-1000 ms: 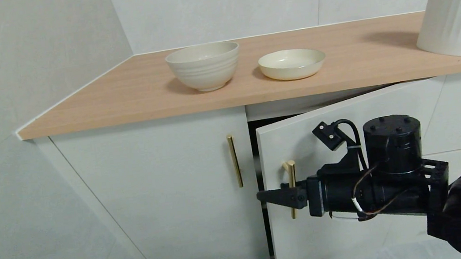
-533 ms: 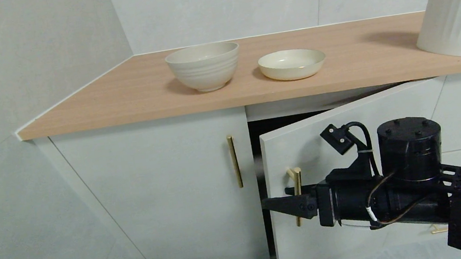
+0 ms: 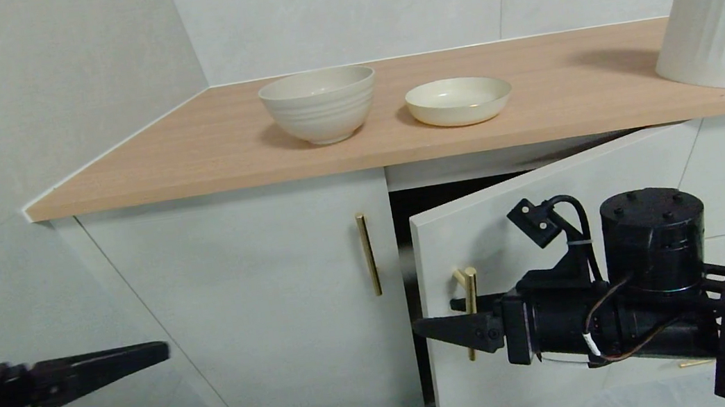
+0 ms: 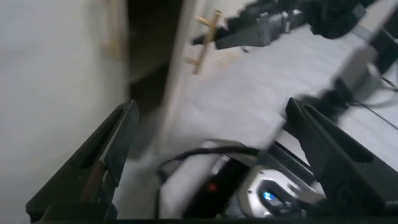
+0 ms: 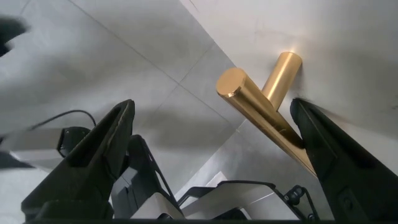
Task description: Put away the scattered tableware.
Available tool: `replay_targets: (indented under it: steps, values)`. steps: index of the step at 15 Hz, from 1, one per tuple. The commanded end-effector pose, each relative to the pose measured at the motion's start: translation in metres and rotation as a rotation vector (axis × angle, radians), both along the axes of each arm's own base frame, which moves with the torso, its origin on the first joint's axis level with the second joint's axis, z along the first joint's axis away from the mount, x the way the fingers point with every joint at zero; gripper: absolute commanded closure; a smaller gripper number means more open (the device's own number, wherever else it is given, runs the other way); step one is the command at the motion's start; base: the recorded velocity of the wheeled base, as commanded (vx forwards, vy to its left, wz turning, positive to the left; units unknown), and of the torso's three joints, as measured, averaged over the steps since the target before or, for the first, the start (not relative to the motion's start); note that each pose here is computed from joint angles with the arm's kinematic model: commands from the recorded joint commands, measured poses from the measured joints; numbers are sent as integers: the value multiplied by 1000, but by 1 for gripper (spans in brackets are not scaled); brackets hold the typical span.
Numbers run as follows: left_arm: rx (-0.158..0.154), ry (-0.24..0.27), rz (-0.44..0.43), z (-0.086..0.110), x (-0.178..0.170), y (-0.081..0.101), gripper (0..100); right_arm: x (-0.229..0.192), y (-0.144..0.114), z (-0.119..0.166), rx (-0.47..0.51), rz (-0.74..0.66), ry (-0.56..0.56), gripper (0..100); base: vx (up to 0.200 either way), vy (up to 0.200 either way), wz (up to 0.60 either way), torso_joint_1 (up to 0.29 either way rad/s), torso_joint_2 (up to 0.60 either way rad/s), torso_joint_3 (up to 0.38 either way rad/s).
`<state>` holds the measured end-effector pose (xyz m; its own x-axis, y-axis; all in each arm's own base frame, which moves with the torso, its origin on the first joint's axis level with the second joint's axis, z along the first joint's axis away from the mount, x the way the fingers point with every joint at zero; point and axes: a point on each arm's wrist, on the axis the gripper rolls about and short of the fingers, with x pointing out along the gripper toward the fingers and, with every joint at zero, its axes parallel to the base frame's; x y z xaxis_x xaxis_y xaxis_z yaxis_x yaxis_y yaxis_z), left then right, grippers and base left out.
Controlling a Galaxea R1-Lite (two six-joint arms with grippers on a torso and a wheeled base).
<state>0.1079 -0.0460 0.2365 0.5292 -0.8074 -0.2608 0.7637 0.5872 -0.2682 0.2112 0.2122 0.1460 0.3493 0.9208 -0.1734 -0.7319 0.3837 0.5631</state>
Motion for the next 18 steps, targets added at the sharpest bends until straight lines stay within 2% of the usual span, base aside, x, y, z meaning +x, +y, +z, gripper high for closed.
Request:
replay_targets:
  steps: [1, 5, 7, 8, 9, 10, 12, 15, 18]
  values:
    - [52, 201, -149, -47, 60, -43, 0, -4, 1, 0, 5, 13, -7, 0, 0, 0, 0, 0, 0, 0]
    - [65, 240, -168, -92, 81, -57, 0, -4, 1, -2, 0, 19, -17, 0, 0, 0, 0, 0, 0, 0]
    - [48, 260, -161, -98, 84, -60, 0, -4, 2, -3, -2, 19, -12, 0, 0, 0, 0, 0, 0, 0]
    - [14, 276, -159, -95, 84, -63, 0, -4, 2, -5, -7, 19, -7, 0, 0, 0, 0, 0, 0, 0]
    - [-5, 286, -155, -93, 84, -65, 0, -4, 2, -5, -7, 19, -7, 0, 0, 0, 0, 0, 0, 0]
    - [-15, 288, -153, -93, 85, -66, 100, -3, 2, -5, -8, 19, -8, 0, 0, 0, 0, 0, 0, 0]
    - [-18, 282, -154, -94, 91, -69, 100, -4, 2, -5, -7, 19, -9, 0, 0, 0, 0, 0, 0, 0]
    - [-23, 257, -158, -108, 137, -96, 100, -4, 2, -4, -5, 18, -11, 0, 0, 0, 0, 0, 0, 0]
    - [-48, 225, -179, -128, 165, -119, 100, -5, 1, -4, -9, 18, -16, 0, 0, 0, 0, 0, 0, 0]
